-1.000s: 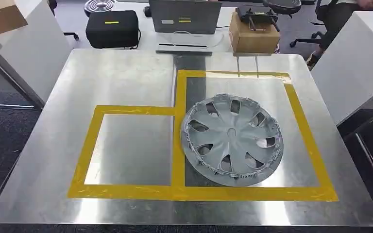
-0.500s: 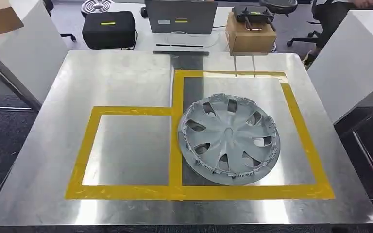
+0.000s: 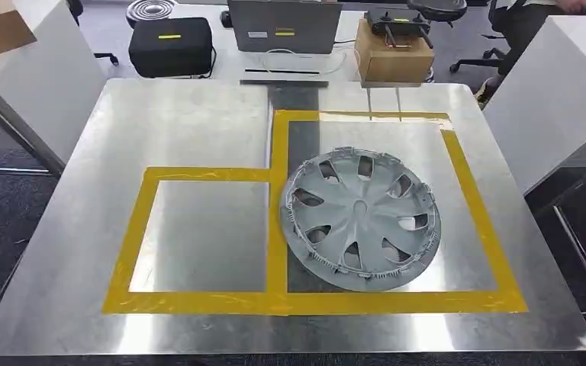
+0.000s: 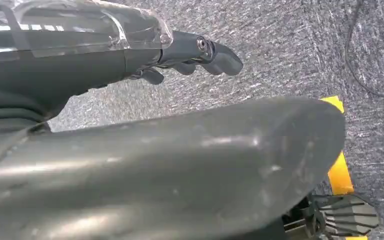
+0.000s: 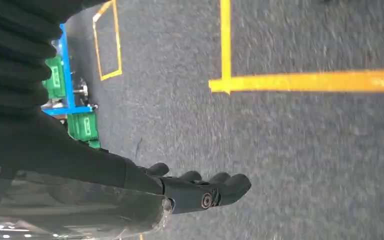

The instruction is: Take the parts from the cabinet and place them on the table.

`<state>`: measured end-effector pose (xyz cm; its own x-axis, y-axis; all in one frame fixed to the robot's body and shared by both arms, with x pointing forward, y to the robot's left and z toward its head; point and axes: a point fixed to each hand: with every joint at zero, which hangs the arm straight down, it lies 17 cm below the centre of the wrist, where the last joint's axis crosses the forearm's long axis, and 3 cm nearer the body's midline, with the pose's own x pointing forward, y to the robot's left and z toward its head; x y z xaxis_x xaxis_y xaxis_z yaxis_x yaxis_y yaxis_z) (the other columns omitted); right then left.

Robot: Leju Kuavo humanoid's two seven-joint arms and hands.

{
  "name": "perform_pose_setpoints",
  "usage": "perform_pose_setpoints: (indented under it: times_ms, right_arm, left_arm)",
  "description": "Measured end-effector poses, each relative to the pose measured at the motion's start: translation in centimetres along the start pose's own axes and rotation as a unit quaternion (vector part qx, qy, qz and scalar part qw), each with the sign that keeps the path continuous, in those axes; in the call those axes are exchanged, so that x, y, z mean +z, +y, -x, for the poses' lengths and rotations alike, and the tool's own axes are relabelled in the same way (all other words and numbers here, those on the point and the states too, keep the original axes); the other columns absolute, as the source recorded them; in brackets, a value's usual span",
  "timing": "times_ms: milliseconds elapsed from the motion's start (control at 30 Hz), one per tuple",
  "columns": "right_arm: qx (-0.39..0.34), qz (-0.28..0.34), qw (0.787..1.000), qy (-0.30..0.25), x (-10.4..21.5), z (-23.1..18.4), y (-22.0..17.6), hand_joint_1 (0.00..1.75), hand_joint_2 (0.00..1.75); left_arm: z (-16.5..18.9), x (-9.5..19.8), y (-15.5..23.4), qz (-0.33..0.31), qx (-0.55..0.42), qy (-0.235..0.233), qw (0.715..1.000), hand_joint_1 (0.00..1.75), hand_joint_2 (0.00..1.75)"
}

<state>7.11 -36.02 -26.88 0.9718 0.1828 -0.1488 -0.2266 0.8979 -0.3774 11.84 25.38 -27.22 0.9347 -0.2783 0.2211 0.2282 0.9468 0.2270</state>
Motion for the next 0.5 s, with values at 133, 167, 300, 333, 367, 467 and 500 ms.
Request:
perform_pose_setpoints:
  times_ms: [133, 167, 300, 333, 367, 467, 500]
  right_arm:
    - [0.015, -0.008, 1.000, 0.001, 0.3, 0.2, 1.4, 0.00, 0.00]
    - [0.017, -0.011, 1.000, 0.000, 0.4, 0.2, 1.7, 0.00, 0.00]
    - [0.030, -0.024, 0.999, -0.010, 0.9, -0.1, 3.2, 0.00, 0.00]
    - [0.031, -0.025, 0.999, -0.012, 1.0, -0.1, 3.4, 0.00, 0.00]
    - [0.033, -0.027, 0.999, -0.014, 1.1, -0.2, 3.7, 0.00, 0.00]
    - [0.035, -0.029, 0.999, -0.014, 1.2, -0.2, 4.1, 0.00, 0.00]
    - [0.035, -0.030, 0.999, -0.014, 1.2, -0.2, 4.2, 0.00, 0.00]
  left_arm:
    - [0.0, 0.0, 0.1, -0.001, -0.001, 0.000, 1.000, 0.00, 0.00]
    - [0.0, 0.0, 0.1, -0.001, -0.001, 0.000, 1.000, 0.00, 0.00]
    - [0.0, 0.0, 0.1, -0.001, -0.005, -0.001, 1.000, 0.00, 0.00]
    - [0.0, 0.0, 0.1, -0.001, -0.005, -0.002, 1.000, 0.00, 0.00]
    - [0.0, 0.0, 0.1, -0.001, -0.006, -0.002, 1.000, 0.00, 0.00]
    - [0.0, 0.0, 0.2, -0.002, -0.009, -0.003, 1.000, 0.00, 0.00]
    - [0.0, 0.0, 0.2, -0.002, -0.009, -0.003, 1.000, 0.00, 0.00]
